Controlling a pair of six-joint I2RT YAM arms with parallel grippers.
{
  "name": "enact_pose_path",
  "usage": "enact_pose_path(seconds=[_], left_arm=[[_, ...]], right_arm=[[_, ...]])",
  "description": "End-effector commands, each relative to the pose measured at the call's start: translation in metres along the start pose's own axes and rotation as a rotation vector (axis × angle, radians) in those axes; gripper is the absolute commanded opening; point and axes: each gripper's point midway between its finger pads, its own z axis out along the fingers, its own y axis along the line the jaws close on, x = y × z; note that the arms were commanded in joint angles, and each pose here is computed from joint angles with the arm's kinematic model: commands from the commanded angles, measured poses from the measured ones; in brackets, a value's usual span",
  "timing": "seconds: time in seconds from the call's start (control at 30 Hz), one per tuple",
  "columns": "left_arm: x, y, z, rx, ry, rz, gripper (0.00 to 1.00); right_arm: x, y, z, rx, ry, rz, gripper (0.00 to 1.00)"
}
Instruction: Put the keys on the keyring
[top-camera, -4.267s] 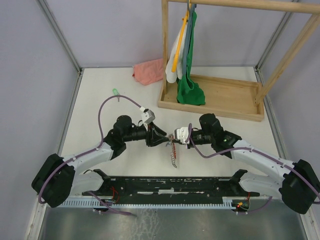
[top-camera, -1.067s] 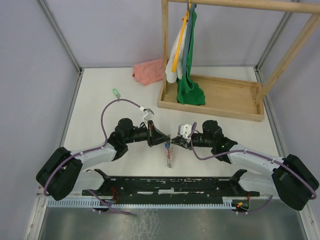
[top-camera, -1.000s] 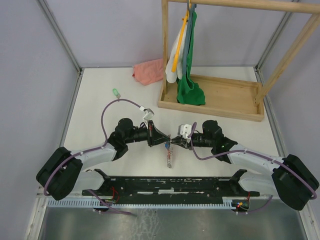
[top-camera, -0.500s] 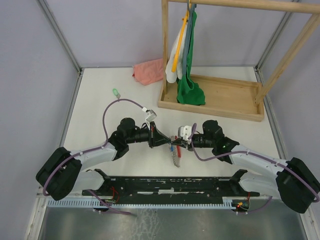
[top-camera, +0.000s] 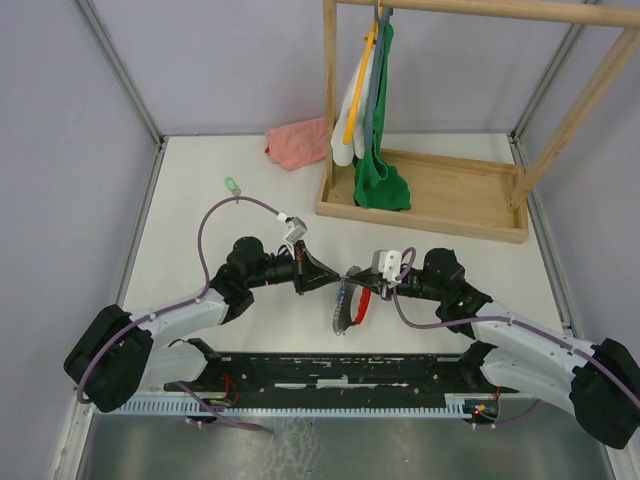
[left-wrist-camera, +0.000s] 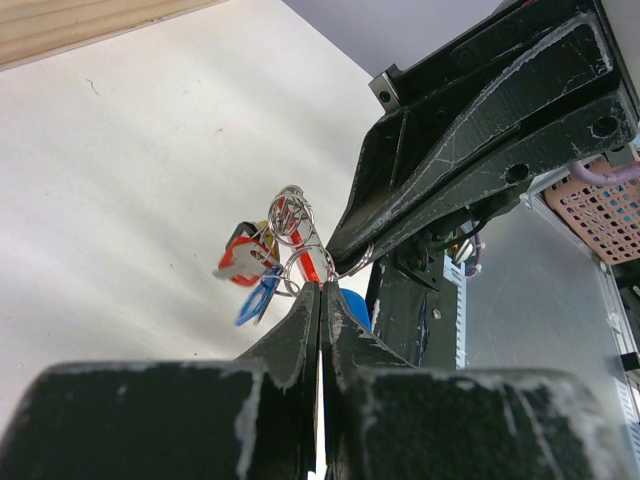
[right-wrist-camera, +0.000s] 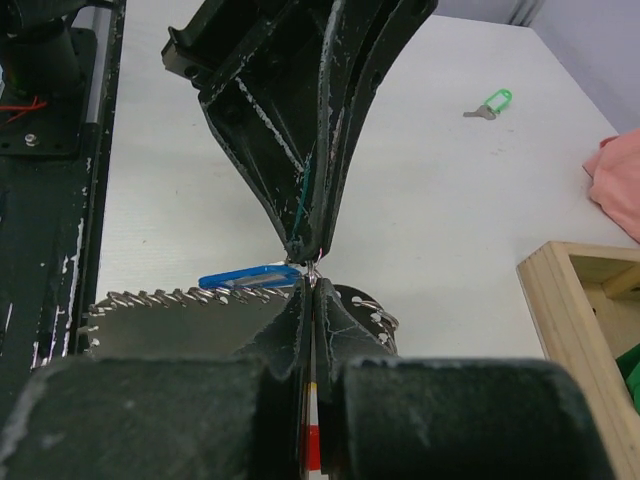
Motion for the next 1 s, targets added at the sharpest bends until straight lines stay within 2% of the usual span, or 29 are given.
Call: enact_pose_path(seconds=[0.0, 0.17, 0.3, 0.47, 0.7, 0.97], left_arm=[[0.021, 0.01, 0.003, -0.027, 0.04, -0.062, 0.03], [0.022, 0.004, 0.017, 0.012, 0.037, -0.075, 0.03], [0.019, 0.002, 0.023, 0.027, 0.027, -0.068, 0.03], [0.006, -0.002, 0.017, 0.01, -0.012, 0.003, 0.03], [-0.008, -0.007, 0.009, -0.011, -0.015, 0.111, 0.03], [-0.012, -0.01, 0.014, 0.014, 0.007, 0.142, 0.03]], right_arm=[[-0.075, -0.03, -0.003, 0.121, -0.278, -0.075, 0.01], [-0.089, -0.032, -0.001, 0.118, -0.344, -0.071, 0.01], [-0.081, -0.031, 0.003, 0.105, -0.323, -0.072, 0.01], [-0.053, -0.033, 0.0, 0.131, -0.198, -0.092, 0.01], [-0.012, -0.02, -0.002, 0.054, 0.023, -0.069, 0.05], [0.015, -0.016, 0.008, 0.001, 0.109, -0.016, 0.11]])
